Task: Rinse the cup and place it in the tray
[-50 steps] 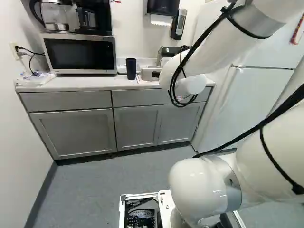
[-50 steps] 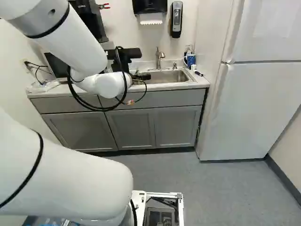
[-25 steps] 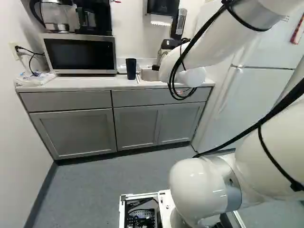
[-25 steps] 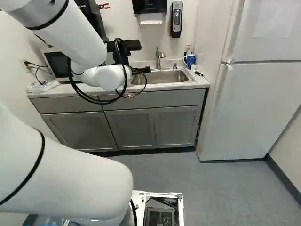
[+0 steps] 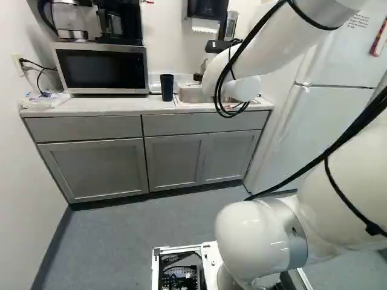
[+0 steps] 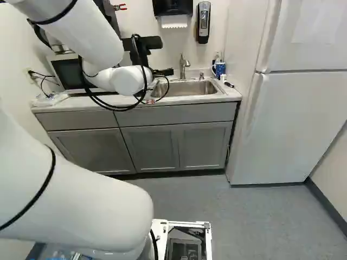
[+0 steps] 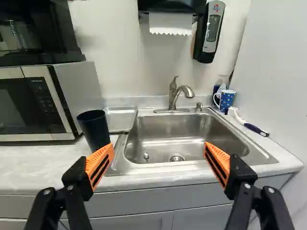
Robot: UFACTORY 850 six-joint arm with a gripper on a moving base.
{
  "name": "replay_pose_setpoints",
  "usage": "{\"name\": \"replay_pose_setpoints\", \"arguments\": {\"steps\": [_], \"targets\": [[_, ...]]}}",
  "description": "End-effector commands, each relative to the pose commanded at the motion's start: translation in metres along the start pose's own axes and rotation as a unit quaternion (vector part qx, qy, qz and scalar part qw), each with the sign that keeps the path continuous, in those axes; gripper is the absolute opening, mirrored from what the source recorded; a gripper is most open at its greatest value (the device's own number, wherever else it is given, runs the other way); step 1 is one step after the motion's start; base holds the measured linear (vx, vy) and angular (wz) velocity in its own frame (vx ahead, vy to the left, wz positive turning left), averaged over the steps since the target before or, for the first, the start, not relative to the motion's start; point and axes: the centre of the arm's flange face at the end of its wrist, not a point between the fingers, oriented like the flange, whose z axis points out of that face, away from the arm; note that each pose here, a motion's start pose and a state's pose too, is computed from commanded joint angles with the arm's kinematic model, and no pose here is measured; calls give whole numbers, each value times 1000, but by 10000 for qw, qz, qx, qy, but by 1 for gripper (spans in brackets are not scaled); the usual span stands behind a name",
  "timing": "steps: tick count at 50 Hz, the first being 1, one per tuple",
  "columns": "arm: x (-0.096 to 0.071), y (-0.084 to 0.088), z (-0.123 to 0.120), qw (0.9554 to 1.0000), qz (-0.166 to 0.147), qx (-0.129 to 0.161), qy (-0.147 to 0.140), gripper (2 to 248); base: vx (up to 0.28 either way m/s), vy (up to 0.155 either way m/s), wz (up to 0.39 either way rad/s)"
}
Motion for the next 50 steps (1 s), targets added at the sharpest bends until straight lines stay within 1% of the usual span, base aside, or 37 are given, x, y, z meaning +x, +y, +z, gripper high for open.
{"name": "replay_pose_setpoints", "arguments": {"steps": [27, 50], "targets": [[32, 0, 13, 9997, -1, -2, 262, 247, 0, 0, 0], [55, 0, 22, 9995, -2, -3, 308, 247, 0, 0, 0]]}}
